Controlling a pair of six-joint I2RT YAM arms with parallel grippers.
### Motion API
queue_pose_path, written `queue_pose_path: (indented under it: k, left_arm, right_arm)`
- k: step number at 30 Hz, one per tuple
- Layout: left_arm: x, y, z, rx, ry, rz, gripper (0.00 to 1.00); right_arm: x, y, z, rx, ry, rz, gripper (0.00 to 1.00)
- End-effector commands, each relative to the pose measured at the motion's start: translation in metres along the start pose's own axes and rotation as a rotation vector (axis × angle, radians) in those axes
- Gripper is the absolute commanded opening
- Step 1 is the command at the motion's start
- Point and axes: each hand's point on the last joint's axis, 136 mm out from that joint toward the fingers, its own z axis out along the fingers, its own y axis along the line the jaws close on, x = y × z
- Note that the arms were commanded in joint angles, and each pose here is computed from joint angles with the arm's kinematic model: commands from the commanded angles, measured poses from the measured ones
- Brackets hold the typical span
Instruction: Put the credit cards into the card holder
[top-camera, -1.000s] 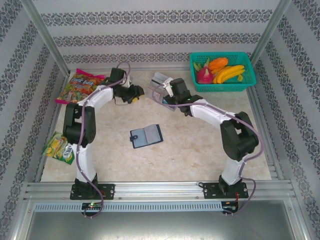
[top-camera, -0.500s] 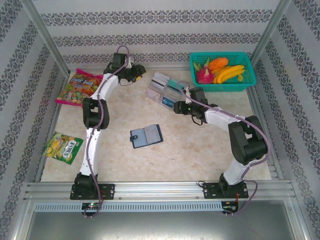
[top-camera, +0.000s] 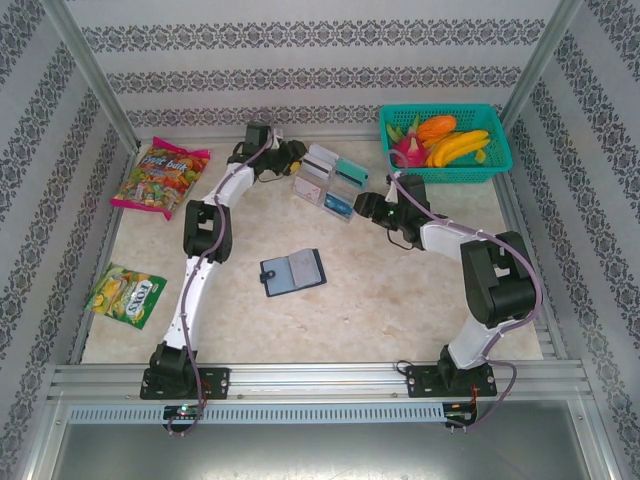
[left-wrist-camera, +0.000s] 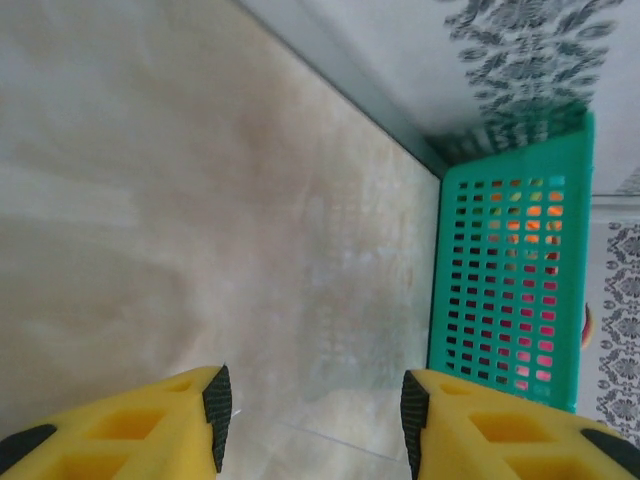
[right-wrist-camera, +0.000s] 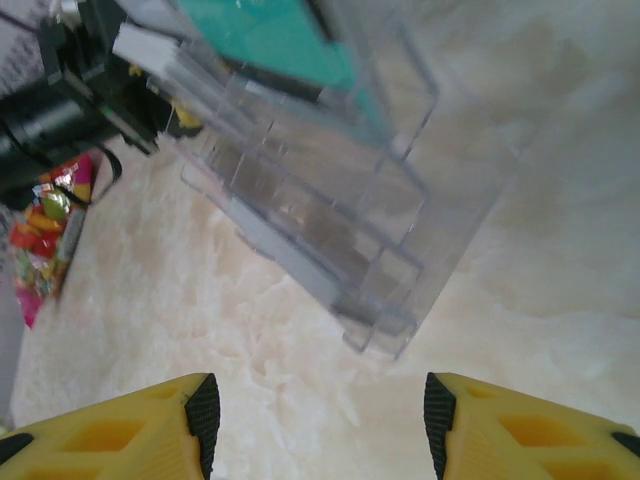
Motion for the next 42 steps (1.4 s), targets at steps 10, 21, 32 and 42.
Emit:
queue_pose_path:
  k: [10,21,32,42]
  left_arm:
    - [0.049,-0.039,0.011,0.091,0.147,0.047,0.51]
    - [0.099,-0.065,-0.006,0.128,0.194,0.078,0.51]
    - [0.134,-0.062,-0.041,0.133,0.191,0.054,0.51]
    - [0.162,-0.045,-0.074,0.070,0.181,0.049,0.50]
  right_arm:
    - [-0.025,-0.042,-0.005,-0.003,-0.054,0.117,0.58]
    - [-0.032,-0.043,-0.010,-0.053,-0.053,0.075,0.58]
    - [-0.026,-0.026,0.014,-0.198,0.082,0.052,0.57]
    - [-0.004,-0.014,0.021,-0.237,0.172,0.047,0.57]
